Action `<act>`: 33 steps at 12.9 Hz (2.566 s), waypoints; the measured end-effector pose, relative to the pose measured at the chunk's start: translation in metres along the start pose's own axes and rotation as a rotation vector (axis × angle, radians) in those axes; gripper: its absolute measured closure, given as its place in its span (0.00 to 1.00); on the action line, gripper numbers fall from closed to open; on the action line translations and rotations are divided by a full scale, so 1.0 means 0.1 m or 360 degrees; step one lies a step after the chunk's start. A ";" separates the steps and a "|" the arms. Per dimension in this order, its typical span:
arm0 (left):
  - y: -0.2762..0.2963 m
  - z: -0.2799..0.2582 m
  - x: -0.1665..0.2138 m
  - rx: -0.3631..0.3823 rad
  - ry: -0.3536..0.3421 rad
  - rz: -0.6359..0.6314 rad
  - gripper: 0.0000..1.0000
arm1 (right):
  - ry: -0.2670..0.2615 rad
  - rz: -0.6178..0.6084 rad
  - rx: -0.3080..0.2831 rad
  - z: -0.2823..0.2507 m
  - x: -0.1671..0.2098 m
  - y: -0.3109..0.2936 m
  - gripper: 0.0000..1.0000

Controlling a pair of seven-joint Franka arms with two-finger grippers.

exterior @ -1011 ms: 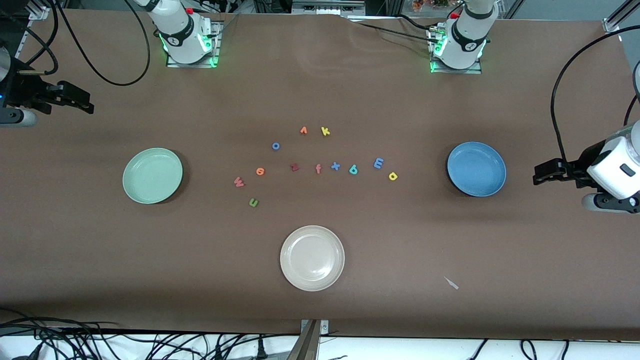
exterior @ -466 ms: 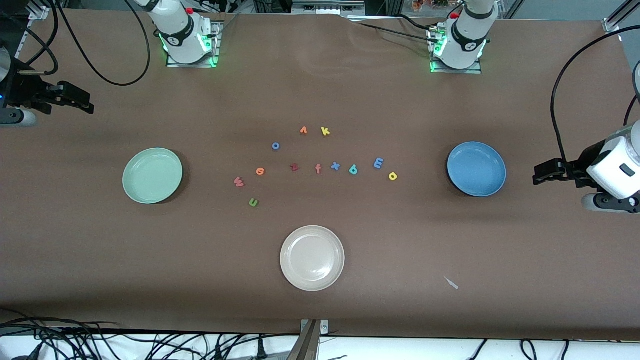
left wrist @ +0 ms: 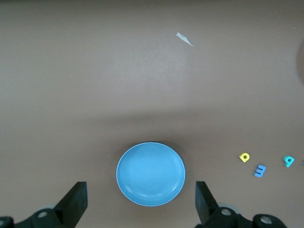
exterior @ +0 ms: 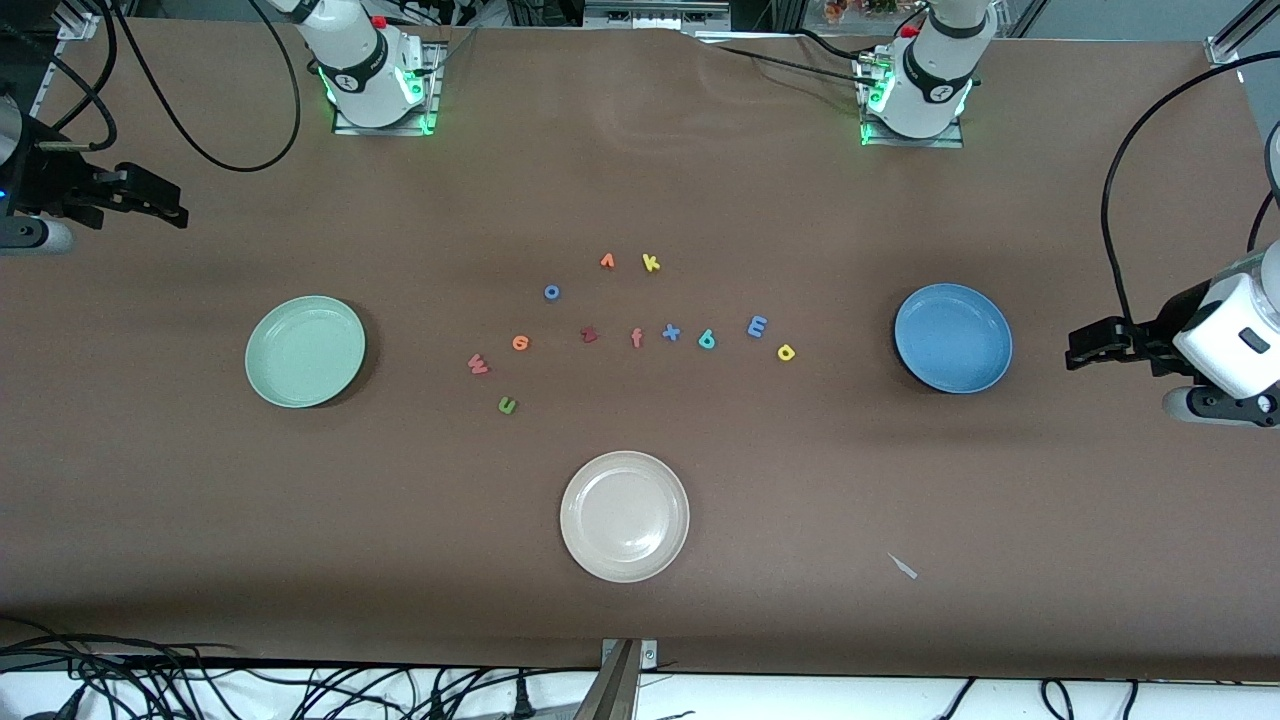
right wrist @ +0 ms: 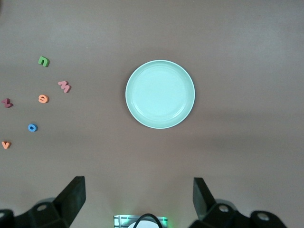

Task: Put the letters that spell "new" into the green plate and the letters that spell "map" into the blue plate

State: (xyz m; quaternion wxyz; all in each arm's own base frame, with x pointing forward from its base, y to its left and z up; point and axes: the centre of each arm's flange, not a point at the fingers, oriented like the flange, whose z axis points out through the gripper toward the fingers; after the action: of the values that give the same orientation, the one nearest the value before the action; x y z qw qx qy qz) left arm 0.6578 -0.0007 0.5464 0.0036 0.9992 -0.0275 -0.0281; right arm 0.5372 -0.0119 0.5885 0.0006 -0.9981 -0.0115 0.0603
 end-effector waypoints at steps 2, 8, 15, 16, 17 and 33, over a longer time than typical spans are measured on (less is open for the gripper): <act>0.00 0.00 0.00 0.0000 0.0000 0.0000 0.00 | -0.0001 0.0000 0.0000 0.00 0.00 0.00 0.00; 0.00 0.01 0.00 0.0000 -0.0002 0.0000 0.00 | -0.0032 0.0002 0.0001 0.02 -0.02 0.00 0.00; 0.00 0.01 0.00 0.0000 -0.0002 0.0000 0.00 | -0.0049 0.0002 0.0002 0.03 -0.03 0.00 0.00; 0.00 0.01 0.00 0.0000 -0.0002 0.0000 0.00 | -0.0049 0.0002 0.0002 0.03 -0.03 0.00 0.00; 0.00 0.01 0.00 0.0000 -0.0002 0.0000 0.00 | -0.0049 0.0002 0.0002 0.03 -0.03 0.00 0.00; 0.00 0.01 0.00 0.0000 -0.0004 0.0001 0.00 | -0.0053 0.0003 0.0002 0.03 -0.03 0.00 0.00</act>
State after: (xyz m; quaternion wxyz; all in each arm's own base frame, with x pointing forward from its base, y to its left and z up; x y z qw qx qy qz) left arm 0.6577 -0.0008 0.5453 0.0035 0.9992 -0.0278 -0.0292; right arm 0.5336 -0.0120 0.5857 0.0011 -0.9970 -0.0105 0.0770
